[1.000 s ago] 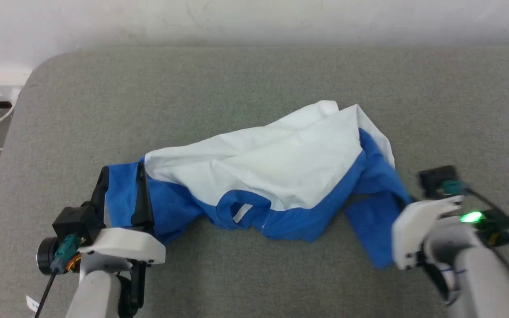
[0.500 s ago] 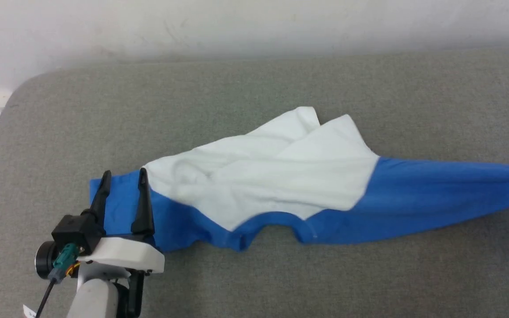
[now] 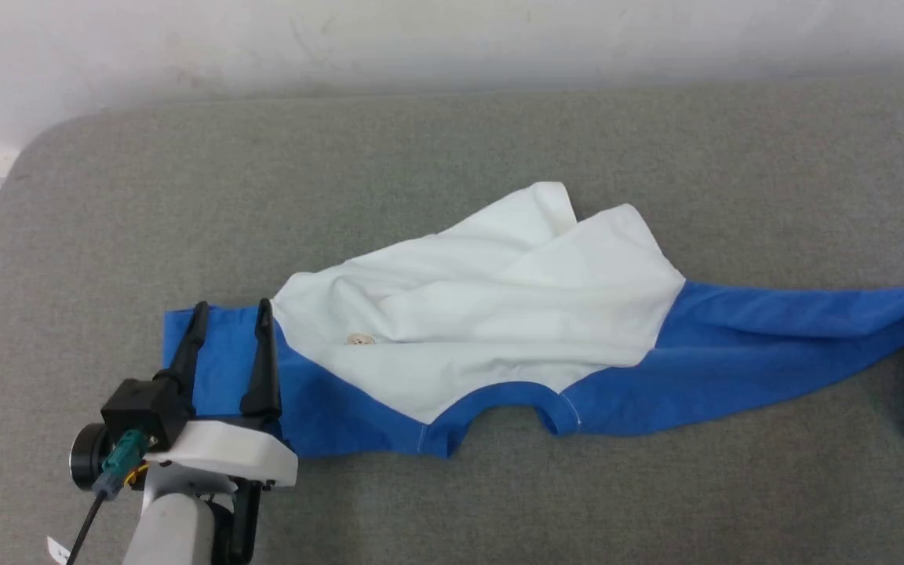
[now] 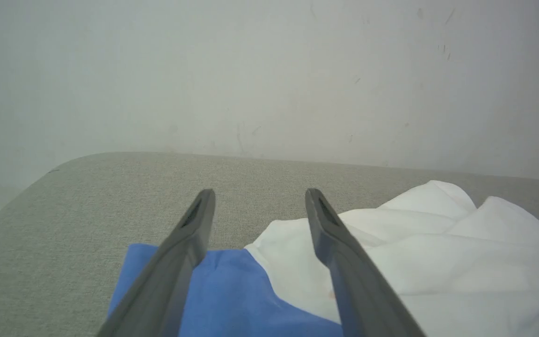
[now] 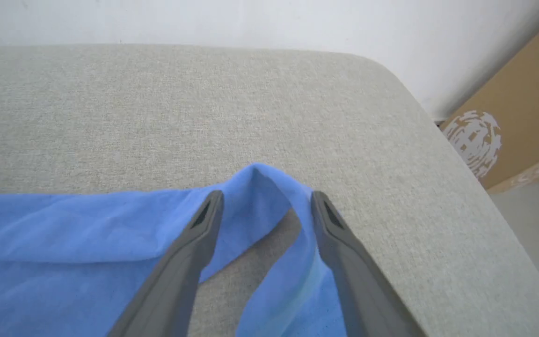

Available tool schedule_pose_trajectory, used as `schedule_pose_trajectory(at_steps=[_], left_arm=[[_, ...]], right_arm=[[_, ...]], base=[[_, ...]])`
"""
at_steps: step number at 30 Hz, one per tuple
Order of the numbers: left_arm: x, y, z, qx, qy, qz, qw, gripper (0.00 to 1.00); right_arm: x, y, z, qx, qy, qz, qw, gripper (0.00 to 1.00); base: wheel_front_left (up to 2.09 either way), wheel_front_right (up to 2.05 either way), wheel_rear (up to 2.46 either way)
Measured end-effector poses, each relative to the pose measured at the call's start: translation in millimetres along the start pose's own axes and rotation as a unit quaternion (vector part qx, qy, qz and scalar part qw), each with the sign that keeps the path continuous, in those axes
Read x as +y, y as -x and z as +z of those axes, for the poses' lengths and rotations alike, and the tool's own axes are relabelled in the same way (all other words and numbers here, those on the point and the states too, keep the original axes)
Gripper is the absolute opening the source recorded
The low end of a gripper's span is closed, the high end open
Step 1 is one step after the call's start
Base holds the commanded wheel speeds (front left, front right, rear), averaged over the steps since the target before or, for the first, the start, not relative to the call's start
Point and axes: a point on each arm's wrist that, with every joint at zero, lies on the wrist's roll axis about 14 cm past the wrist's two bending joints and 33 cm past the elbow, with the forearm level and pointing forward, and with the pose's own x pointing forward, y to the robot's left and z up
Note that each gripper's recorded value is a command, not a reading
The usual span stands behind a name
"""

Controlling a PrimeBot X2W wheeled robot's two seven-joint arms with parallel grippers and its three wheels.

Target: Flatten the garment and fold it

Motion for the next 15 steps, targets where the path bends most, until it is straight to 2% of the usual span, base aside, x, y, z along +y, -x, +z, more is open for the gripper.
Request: schedule_pose_trajectory(at_steps=[6, 11, 13, 15], left_arm=[[0, 12, 12, -0.015, 0.006, 0.002, 1.0, 1.0], [-5, 29, 12, -0.009, 0.006, -0.009, 1.0, 1.0], [-10, 35, 6, 0.014, 0.018, -0.019, 1.0, 1.0], [-17, 44, -14, 0.073, 0.039, -0.026, 0.996, 1.0]], right_arm=[[43, 39, 20, -0.09, -0.036, 0.041, 0.994, 1.0], [82, 81, 28, -0.125, -0.047, 0.09, 0.987, 1.0], [99, 92, 25, -0.121, -0.046, 0.115, 0.985, 1.0], [113, 100, 22, -0.113, -0.049, 0.138, 0.983, 1.0]], base=[[0.0, 0.0, 0.0], [0.0, 0.0, 0.0], [0.0, 0.0, 0.0], [0.0, 0.0, 0.0]])
